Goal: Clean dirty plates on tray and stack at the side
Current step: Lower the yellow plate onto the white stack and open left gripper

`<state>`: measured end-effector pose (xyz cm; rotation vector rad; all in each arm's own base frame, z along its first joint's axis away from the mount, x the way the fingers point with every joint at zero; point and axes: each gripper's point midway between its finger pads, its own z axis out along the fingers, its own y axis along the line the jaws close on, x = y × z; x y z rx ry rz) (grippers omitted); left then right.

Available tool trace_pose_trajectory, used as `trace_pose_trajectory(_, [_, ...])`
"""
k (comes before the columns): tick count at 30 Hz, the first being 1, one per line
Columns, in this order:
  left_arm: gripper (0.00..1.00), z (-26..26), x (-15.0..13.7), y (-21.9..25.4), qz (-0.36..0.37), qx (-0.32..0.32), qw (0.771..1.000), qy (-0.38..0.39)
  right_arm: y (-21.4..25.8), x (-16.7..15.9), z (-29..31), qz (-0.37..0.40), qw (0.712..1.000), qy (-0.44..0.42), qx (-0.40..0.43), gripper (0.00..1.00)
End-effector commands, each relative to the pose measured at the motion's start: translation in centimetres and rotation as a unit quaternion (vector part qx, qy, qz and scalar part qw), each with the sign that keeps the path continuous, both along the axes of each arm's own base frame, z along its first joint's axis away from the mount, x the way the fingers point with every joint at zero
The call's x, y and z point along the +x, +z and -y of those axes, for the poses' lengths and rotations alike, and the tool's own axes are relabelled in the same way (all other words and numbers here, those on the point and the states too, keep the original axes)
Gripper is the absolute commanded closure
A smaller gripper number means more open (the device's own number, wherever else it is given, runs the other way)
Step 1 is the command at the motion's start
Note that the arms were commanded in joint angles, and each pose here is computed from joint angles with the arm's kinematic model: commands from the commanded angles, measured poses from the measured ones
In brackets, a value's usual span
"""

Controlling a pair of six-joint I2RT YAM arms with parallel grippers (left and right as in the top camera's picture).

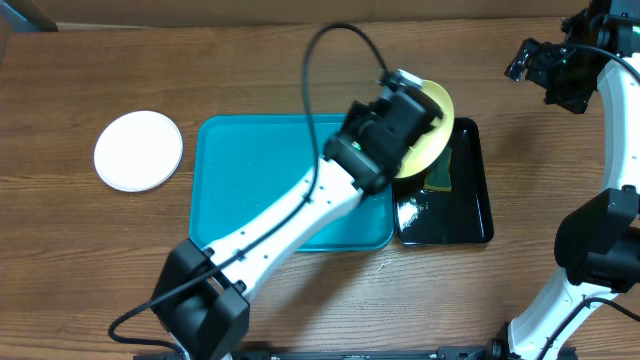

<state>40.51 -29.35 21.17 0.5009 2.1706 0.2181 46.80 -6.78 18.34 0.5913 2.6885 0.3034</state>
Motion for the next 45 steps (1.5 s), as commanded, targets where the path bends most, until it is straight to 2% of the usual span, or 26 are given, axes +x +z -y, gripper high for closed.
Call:
trace_pose_trajectory(1, [0.96,0.6,-1.0,4.2,0.095,0.09,0.991,0.014,1.5,0.1,0.1,0.02,1.0,-0.001,-0.007,0.0])
trace_pose_trajectory(7, [0.96,3.2,-3.7,7.6,0.175,0.147,0.974,0.008,1.5,0.1,0.1,0.02,1.0,-0.001,-0.007,0.0])
trace_pose_trajectory(12, [0.96,4.2,-4.9,9.5,0.211,0.168,0.963,0.013,1.5,0.1,0.1,0.02,1.0,-0.001,-0.008,0.0])
trace_pose_trajectory(19, [0.96,3.6,-4.8,9.9,0.218,0.172,0.96,0.031,1.5,0.1,0.1,0.02,1.0,-0.001,-0.008,0.0])
trace_pose_trajectory(25, [0.96,2.4,-3.1,8.2,0.189,0.12,0.974,0.043,1.5,0.1,0.1,0.02,1.0,-0.001,-0.008,0.0])
trace_pose_trajectory(30, [0.96,-0.6,-0.1,2.9,0.063,0.029,0.997,0.045,1.5,0.1,0.1,0.02,1.0,-0.001,-0.007,0.0])
trace_pose_trajectory(34, [0.96,-4.0,2.0,-1.0,-0.067,-0.092,0.991,0.065,1.5,0.1,0.1,0.02,1.0,-0.001,-0.007,0.0])
trace_pose_trajectory(37, [0.96,-7.4,3.6,-2.6,-0.156,-0.201,0.964,0.084,1.5,0.1,0.1,0.02,1.0,-0.001,-0.007,0.0])
trace_pose_trajectory(40, [0.96,-12.0,5.3,-2.6,-0.219,-0.319,0.917,0.097,1.5,0.1,0.1,0.02,1.0,-0.001,-0.007,0.0])
trace_pose_trajectory(43, [0.96,-18.3,6.7,-1.8,-0.237,-0.405,0.875,0.119,1.5,0.1,0.1,0.02,1.0,-0.001,-0.007,0.0])
trace_pose_trajectory(45, [0.96,-23.1,6.9,-1.9,-0.234,-0.43,0.857,0.159,1.5,0.1,0.1,0.02,1.0,-0.001,-0.008,0.0])
